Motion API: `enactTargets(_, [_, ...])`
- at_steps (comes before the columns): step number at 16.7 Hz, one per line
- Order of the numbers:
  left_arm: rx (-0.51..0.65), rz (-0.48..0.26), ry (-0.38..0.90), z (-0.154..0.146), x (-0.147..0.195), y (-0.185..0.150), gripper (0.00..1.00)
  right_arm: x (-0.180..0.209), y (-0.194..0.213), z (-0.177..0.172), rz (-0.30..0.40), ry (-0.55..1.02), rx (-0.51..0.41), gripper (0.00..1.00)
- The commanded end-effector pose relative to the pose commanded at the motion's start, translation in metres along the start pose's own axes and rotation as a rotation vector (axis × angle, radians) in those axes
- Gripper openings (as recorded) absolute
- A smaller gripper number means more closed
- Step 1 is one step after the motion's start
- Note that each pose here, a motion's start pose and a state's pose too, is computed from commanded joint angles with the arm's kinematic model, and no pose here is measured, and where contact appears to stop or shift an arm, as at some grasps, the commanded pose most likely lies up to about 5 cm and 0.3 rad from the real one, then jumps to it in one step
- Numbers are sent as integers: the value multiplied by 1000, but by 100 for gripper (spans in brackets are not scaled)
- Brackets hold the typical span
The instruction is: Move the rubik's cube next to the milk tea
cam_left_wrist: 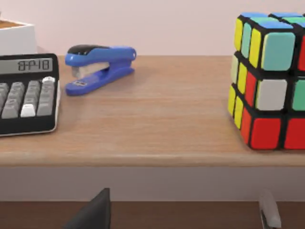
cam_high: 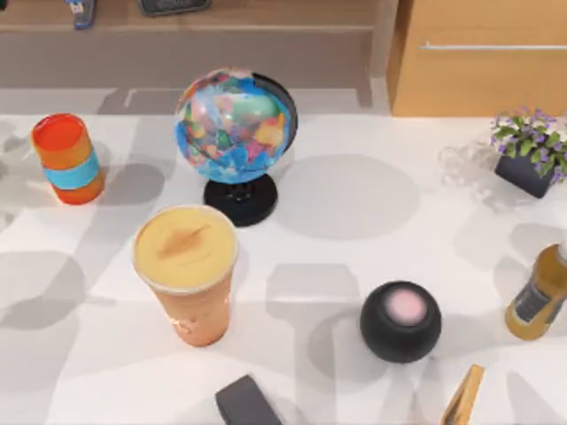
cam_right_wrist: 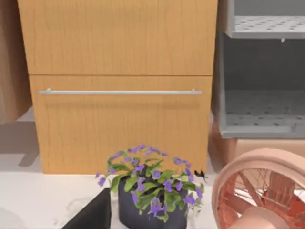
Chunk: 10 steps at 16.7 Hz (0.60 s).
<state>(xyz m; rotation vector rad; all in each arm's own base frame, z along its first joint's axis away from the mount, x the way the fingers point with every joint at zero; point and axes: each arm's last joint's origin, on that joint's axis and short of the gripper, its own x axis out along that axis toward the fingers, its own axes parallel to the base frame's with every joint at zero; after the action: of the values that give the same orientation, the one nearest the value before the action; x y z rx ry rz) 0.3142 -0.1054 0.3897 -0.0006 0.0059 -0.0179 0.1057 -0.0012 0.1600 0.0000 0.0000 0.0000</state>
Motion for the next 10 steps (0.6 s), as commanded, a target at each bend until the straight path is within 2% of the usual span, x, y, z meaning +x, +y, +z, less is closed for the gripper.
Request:
enactTargets(5, [1, -2, -4, -2, 56, -47, 100, 0, 0, 0, 0, 0, 0, 100])
enactTargets(10, [0, -2, -6, -3, 64, -55, 100, 0, 0, 0, 0, 0, 0, 100])
